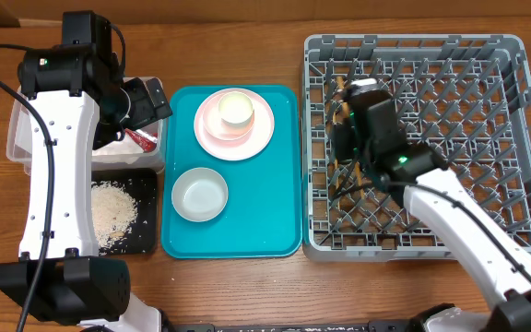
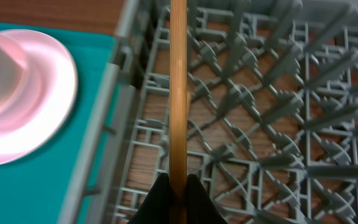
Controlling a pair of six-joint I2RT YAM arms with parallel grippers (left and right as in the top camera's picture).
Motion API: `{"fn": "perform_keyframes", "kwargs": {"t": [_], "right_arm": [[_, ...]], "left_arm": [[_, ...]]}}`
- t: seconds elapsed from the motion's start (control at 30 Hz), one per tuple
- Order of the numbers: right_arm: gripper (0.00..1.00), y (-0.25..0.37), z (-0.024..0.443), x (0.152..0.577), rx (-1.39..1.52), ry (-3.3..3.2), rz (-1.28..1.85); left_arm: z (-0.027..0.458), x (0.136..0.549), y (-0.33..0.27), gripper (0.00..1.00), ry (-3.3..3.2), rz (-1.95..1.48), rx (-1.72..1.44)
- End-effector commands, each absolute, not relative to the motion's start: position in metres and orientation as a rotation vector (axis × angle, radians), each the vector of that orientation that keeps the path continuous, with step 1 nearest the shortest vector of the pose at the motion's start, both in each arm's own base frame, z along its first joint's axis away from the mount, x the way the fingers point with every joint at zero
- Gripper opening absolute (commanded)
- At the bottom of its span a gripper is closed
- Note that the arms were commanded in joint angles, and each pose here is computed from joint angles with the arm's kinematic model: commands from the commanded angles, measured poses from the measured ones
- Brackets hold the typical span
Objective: Sort waste into correct bins and load items into the dishwasher
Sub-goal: 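Carry the chopstick into the grey dish rack and release it, then move the right gripper over the pink plate and cup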
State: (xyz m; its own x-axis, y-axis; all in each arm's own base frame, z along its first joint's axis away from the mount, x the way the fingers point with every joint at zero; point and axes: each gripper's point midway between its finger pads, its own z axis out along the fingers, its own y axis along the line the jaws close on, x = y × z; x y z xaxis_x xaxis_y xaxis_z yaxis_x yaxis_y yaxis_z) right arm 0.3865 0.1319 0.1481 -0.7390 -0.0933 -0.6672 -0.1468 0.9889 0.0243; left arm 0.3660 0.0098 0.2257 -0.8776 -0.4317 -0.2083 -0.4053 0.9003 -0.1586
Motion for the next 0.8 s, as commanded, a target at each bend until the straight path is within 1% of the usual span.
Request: {"fn": "perform_keyframes", "kwargs": {"t": [0.0,0.23,0.3,0.37,0.43,0.5,0.53,0.63,0.77], "right_arm": [[0.04,0.139,0.138,0.389,-0.188,2.450,0.199],[0.05,0.138,0.113,0.390,-0.189,2.513,0.185],[0.13,0.138,0.108,0.391,-0.185,2.524,0.183],[0.17,0.138,0.107,0.391,-0.185,2.526,0.182],[0.24,0.139,0.107,0.391,-0.186,2.524,0.183],[0.33,0.139,0.107,0.392,-0.185,2.522,0.183],[0.40,0.139,0.107,0.392,-0.185,2.523,0.183],[0.55,0.137,0.104,0.387,-0.187,2.545,0.178],[0.56,0.144,0.101,0.378,-0.183,2.583,0.243]], "left_arm": [[0.226,0.365,0.010,1.00,2.827,-0.156,-0.620],[0.226,0.365,0.010,1.00,2.826,-0.156,-0.620],[0.226,0.365,0.010,1.00,2.827,-0.156,-0.620],[0.226,0.365,0.010,1.00,2.826,-0.156,-0.620],[0.226,0.365,0.010,1.00,2.827,-0.156,-0.620],[0.226,0.365,0.010,1.00,2.827,-0.156,-0.620],[0.226,0.365,0.010,1.00,2.827,-0.156,-0.620],[0.226,0.365,0.010,1.00,2.827,-0.156,-0.620],[0.226,0.365,0.010,1.00,2.827,-0.156,-0.620]]}}
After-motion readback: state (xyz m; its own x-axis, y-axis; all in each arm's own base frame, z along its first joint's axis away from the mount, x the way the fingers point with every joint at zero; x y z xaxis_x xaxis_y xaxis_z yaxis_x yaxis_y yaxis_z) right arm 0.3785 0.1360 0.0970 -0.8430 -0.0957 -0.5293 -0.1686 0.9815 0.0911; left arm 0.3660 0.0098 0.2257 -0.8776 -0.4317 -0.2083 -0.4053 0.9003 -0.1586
